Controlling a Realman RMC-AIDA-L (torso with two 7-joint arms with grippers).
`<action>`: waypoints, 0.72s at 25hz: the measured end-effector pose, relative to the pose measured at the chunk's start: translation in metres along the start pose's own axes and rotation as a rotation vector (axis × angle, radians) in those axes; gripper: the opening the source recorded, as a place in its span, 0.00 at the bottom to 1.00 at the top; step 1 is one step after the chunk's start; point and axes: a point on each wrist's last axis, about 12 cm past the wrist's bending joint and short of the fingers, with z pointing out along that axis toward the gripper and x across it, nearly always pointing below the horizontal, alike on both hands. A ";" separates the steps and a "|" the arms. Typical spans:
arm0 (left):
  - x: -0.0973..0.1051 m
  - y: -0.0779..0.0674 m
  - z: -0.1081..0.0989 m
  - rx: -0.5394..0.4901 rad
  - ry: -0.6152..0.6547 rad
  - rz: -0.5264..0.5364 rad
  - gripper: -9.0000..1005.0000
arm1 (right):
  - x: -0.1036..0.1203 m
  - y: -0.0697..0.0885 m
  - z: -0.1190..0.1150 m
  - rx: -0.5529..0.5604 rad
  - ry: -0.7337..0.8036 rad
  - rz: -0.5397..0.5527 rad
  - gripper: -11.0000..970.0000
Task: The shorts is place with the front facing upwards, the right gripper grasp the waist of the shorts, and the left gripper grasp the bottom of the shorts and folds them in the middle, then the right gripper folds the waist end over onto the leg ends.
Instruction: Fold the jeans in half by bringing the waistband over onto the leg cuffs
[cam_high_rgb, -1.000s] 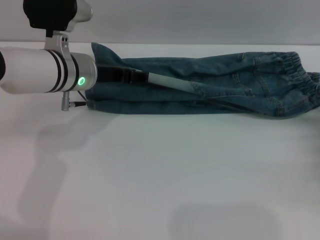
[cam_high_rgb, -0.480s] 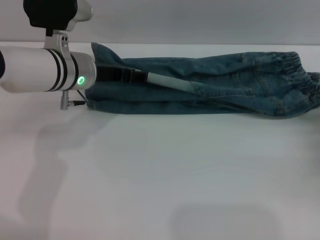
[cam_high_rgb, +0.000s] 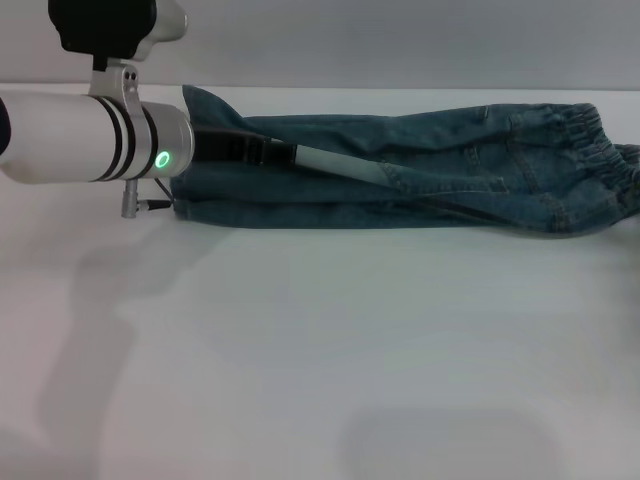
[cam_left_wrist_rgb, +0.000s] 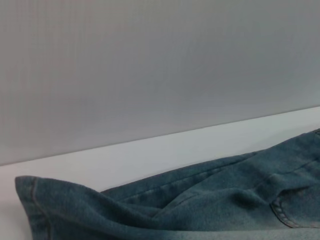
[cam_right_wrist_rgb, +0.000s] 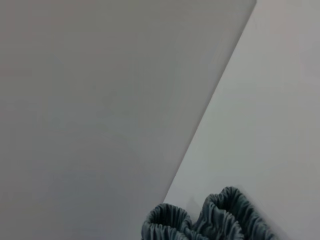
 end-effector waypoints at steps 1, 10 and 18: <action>-0.001 0.000 0.000 0.000 -0.001 0.001 0.85 | 0.000 0.000 0.000 -0.001 0.000 0.000 0.61; -0.001 0.000 0.000 0.001 -0.001 0.002 0.85 | -0.004 0.007 0.007 -0.007 0.004 -0.015 0.60; -0.002 -0.001 0.001 0.001 -0.001 0.002 0.85 | -0.004 0.008 0.011 0.007 0.020 -0.018 0.59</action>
